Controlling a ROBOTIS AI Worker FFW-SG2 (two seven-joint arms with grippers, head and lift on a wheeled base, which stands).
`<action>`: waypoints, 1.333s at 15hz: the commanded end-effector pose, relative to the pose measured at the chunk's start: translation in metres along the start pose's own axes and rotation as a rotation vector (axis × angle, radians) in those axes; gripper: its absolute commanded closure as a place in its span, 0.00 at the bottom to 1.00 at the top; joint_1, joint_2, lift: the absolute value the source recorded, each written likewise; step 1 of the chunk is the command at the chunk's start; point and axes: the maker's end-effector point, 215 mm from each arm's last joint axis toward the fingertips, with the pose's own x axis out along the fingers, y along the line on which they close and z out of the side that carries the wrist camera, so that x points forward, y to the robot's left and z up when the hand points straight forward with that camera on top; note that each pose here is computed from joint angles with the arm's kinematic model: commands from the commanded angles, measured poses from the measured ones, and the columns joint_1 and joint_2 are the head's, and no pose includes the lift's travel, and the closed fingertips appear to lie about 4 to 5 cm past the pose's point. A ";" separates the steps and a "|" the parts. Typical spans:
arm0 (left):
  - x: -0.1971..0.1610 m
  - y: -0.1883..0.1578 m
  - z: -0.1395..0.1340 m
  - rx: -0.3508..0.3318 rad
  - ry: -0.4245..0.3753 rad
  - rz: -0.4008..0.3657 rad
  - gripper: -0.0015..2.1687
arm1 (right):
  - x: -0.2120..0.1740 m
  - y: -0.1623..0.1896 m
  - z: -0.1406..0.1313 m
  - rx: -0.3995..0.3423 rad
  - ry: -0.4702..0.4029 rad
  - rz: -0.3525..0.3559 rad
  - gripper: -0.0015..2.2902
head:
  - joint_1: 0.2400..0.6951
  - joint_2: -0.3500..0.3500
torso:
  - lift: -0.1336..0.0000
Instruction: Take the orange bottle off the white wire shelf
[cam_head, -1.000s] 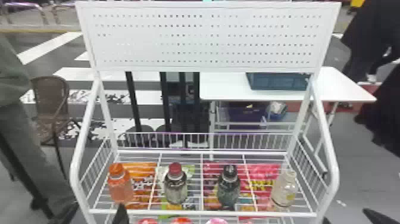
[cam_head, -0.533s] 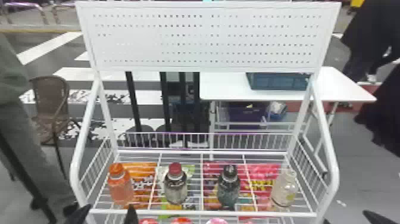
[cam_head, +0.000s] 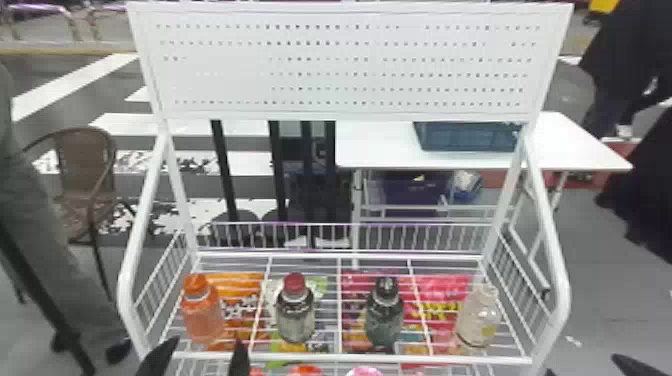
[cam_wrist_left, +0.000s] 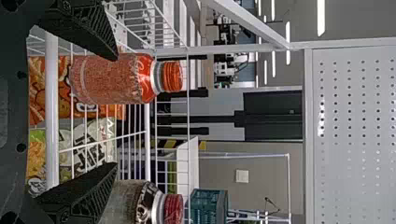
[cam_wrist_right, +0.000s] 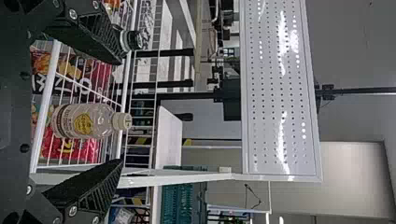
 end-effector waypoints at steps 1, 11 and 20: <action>0.013 0.004 -0.007 0.004 -0.005 0.003 0.04 | -0.001 -0.002 -0.002 -0.001 0.005 -0.002 0.07 | 0.57 0.50 | 1.00; 0.061 0.026 -0.014 0.009 -0.068 0.035 0.04 | -0.001 -0.006 -0.005 -0.001 0.010 -0.008 0.07 | 0.57 0.50 | 1.00; 0.090 0.030 -0.012 -0.002 -0.076 0.037 0.09 | -0.003 -0.010 -0.006 -0.005 0.014 -0.016 0.07 | 0.57 0.50 | 1.00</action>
